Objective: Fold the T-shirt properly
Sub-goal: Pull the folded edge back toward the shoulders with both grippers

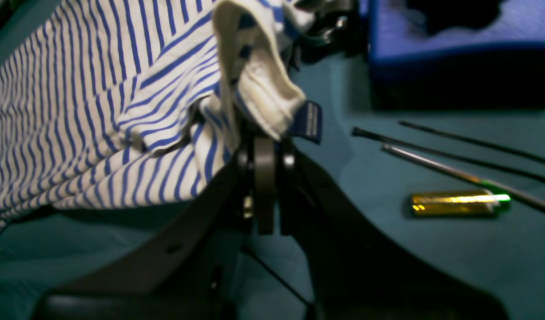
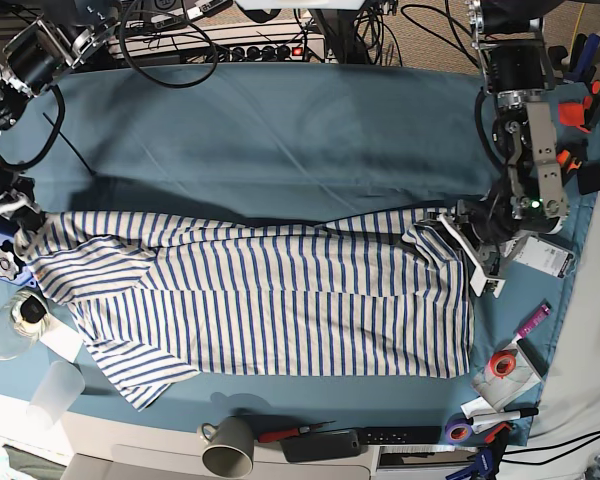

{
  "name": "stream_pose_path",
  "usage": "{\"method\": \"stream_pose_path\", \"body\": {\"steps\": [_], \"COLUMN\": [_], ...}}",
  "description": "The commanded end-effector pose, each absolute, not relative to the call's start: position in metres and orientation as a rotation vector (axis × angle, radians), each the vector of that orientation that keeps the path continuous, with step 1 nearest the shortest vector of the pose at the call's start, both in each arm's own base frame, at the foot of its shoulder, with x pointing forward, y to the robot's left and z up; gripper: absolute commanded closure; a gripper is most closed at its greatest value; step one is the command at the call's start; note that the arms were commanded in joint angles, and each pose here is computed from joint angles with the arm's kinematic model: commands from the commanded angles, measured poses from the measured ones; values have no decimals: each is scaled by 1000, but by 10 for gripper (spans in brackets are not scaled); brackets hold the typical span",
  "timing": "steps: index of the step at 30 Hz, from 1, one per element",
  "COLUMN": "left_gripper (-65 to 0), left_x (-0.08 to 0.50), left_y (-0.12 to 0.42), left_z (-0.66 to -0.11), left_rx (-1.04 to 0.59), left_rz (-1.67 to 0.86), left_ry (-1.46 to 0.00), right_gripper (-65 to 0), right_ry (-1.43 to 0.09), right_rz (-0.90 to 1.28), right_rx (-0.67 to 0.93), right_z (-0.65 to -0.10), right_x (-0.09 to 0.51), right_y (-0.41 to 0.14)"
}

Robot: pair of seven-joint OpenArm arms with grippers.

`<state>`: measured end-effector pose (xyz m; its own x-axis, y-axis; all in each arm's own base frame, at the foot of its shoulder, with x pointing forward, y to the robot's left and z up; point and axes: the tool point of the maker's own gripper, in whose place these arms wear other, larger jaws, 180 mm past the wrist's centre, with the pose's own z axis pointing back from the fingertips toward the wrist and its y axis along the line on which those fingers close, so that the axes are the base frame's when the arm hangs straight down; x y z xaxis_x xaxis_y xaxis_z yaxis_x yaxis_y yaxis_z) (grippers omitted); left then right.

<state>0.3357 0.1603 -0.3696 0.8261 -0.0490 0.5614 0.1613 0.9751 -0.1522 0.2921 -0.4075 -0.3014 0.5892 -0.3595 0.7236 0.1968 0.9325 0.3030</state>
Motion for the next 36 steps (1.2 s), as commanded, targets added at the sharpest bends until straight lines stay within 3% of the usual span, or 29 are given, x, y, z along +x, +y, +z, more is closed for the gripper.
{"method": "stream_pose_path", "body": {"steps": [1, 15, 26, 36], "left_gripper": [0, 0, 0, 0], "left_x": [332, 294, 277, 235], "left_y": [180, 202, 231, 238], "left_z": [-364, -378, -364, -381], "left_rx": [-128, -64, -12, -7], "left_rz": [-124, -153, -77, -58], "left_ry": [-572, -515, -569, -485], "right_gripper": [0, 0, 0, 0], "right_ry": [-956, -891, -877, -771], "right_rz": [-327, -376, -275, -291], "right_rx": [163, 206, 89, 81], "right_z": [-277, -297, -279, -304], "right_x": [294, 254, 235, 206], "right_y": [-423, -425, -422, -420]}}
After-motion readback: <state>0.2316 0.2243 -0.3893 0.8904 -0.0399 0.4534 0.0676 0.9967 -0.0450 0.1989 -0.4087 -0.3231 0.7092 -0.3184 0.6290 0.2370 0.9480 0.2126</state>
